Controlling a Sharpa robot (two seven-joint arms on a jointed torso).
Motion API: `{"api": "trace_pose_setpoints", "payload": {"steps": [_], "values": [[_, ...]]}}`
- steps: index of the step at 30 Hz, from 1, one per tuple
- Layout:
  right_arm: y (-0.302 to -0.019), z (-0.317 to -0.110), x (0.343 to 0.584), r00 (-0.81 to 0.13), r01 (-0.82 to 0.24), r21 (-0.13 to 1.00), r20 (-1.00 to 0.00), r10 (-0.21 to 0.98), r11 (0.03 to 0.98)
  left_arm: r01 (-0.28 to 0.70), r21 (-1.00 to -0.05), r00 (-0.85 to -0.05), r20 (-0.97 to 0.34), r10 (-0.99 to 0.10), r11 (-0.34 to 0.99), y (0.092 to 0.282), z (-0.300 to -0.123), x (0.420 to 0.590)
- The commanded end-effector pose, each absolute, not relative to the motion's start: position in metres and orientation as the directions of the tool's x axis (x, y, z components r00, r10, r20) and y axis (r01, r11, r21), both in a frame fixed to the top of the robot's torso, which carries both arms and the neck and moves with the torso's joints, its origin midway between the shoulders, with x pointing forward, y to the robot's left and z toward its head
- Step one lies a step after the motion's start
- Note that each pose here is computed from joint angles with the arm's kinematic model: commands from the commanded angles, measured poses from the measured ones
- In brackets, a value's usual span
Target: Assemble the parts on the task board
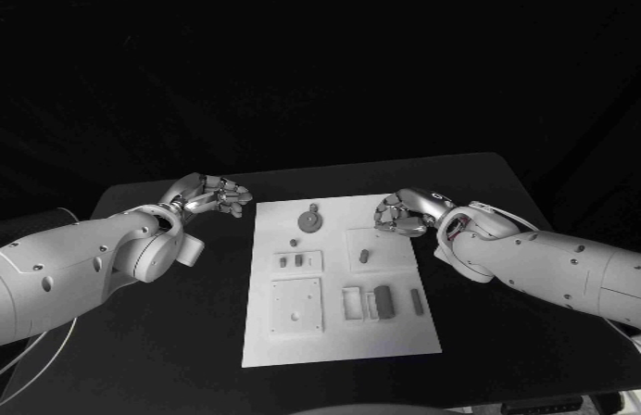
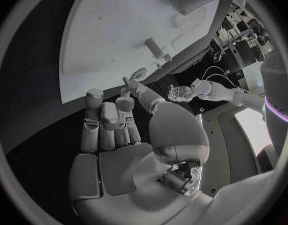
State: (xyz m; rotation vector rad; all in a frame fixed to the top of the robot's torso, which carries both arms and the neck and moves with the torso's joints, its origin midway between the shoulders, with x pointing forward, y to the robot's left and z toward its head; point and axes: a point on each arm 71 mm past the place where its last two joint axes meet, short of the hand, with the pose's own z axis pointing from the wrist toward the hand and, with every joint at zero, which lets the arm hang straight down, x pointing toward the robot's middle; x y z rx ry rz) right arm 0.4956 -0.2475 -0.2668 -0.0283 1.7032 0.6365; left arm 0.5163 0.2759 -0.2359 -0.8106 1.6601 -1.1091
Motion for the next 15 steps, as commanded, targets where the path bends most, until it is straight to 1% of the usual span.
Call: {"api": "trace_pose_setpoints", "payload": {"steps": [1, 4, 7, 9, 15], "values": [[-0.241, -0.265, 0.493, -0.252, -0.386, 0.397, -0.914, 0.319, 0.832, -0.011, -0.930, -0.334, -0.343, -0.878, 0.367, 0.275, -0.235, 0.516], [-0.234, -0.262, 0.491, -0.257, -0.401, 0.406, -0.910, 0.324, 0.822, -0.012, -0.930, -0.334, -0.343, -0.878, 0.367, 0.276, -0.235, 0.516], [-0.226, -0.255, 0.489, -0.259, -0.420, 0.414, -0.908, 0.330, 0.808, -0.011, -0.930, -0.331, -0.344, -0.879, 0.368, 0.276, -0.234, 0.516], [-0.217, -0.249, 0.488, -0.267, -0.439, 0.421, -0.905, 0.332, 0.794, -0.011, -0.930, -0.330, -0.345, -0.879, 0.368, 0.277, -0.234, 0.516], [-0.194, -0.242, 0.481, -0.296, -0.477, 0.445, -0.893, 0.338, 0.758, -0.010, -0.929, -0.329, -0.345, -0.879, 0.369, 0.276, -0.234, 0.517]]}}
